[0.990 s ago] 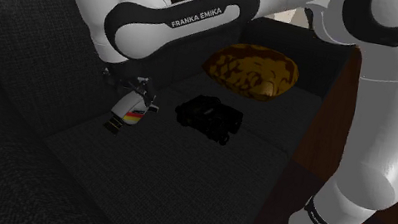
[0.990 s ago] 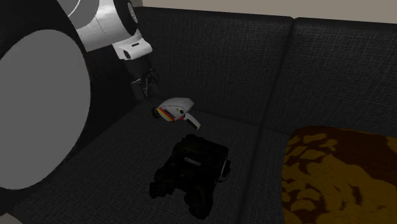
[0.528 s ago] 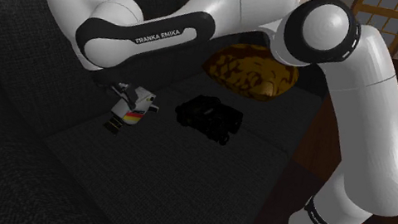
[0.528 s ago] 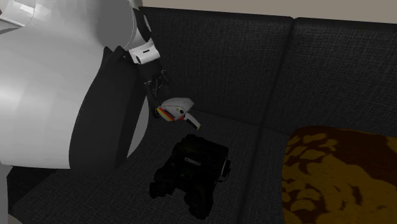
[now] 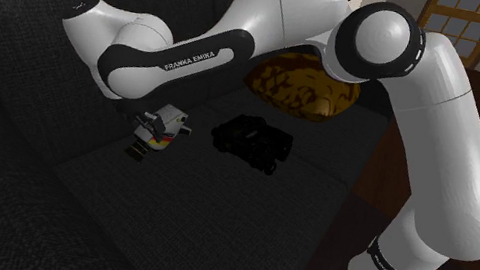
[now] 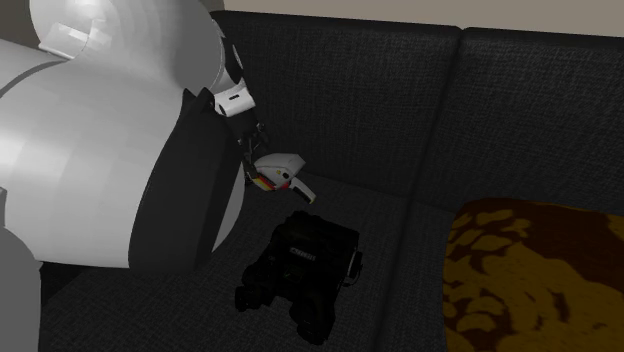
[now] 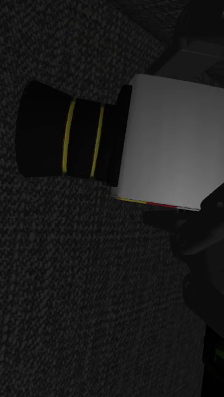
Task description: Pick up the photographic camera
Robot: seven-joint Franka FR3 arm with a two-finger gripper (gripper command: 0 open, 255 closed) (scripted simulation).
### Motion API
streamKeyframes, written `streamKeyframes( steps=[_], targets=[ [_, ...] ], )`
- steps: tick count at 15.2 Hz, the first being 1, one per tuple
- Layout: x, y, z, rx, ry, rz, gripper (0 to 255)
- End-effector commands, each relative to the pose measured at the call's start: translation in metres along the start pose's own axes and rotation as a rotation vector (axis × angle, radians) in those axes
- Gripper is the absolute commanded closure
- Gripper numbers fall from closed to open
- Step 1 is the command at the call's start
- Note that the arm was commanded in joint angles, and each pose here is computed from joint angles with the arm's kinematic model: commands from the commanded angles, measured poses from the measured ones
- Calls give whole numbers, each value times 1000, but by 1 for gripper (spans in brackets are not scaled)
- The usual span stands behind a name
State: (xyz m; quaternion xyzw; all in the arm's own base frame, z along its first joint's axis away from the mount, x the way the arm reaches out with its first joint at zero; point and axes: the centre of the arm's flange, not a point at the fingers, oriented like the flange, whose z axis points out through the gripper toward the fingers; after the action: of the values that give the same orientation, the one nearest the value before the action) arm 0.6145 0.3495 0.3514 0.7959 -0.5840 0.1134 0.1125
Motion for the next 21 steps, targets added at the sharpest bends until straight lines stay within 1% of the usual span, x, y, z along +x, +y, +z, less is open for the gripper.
streamKeyframes(
  steps=[1,9,21],
  targets=[
    [0,0,1,-1,0,0,255],
    [-1,0,2,-1,0,0,255],
    [19,3,-59,-1,0,0,255]
  ],
)
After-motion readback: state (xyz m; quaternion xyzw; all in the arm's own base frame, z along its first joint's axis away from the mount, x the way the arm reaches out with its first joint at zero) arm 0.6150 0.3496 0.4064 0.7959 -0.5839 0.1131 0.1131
